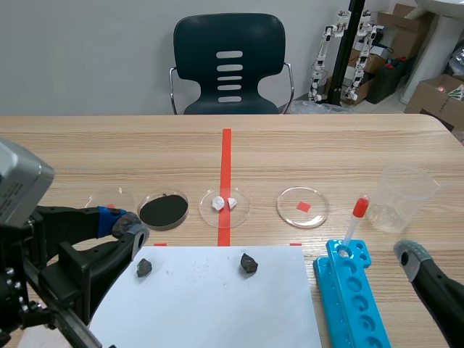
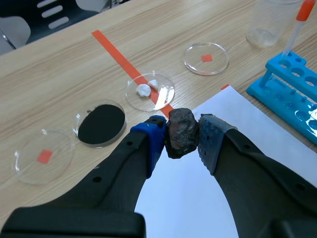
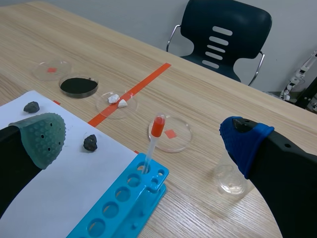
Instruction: Put the middle mineral back
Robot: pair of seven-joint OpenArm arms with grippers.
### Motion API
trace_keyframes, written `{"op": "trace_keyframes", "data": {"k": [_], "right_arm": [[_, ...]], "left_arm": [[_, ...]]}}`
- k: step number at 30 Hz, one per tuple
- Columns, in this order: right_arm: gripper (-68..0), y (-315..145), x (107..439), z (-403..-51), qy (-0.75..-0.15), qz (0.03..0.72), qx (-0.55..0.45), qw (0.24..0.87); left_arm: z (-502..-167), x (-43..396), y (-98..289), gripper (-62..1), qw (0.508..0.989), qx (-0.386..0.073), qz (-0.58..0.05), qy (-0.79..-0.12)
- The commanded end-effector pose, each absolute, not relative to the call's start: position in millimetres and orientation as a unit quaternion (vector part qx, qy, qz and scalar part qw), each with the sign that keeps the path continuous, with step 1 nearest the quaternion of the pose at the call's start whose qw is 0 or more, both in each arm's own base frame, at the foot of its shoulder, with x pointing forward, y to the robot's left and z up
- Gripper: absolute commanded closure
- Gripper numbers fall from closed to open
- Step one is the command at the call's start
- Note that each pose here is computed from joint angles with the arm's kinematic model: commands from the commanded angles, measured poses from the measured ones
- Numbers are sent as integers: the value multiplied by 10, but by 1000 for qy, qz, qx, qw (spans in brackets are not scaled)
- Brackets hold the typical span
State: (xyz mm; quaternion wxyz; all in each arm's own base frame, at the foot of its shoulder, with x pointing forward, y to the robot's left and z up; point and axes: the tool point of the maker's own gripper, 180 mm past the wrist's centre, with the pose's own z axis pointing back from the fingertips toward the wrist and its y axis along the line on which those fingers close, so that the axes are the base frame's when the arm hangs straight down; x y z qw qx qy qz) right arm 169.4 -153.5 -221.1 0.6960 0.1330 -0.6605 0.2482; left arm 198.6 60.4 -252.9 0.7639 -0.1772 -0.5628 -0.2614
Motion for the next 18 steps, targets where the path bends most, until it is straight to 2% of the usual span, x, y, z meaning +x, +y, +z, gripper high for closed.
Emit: {"op": "trace_keyframes", "data": {"k": [1,18], "right_arm": [[-679,-1514,1727,-2123,-671,251,136,684],[-679,-1514,1727,-2124,-671,251,136,684]], "left_arm": [[-2450,2014,584,-145,759,-186,-250,-572],[-2912,1964,327,-145,790,-236,-247,-509]]}}
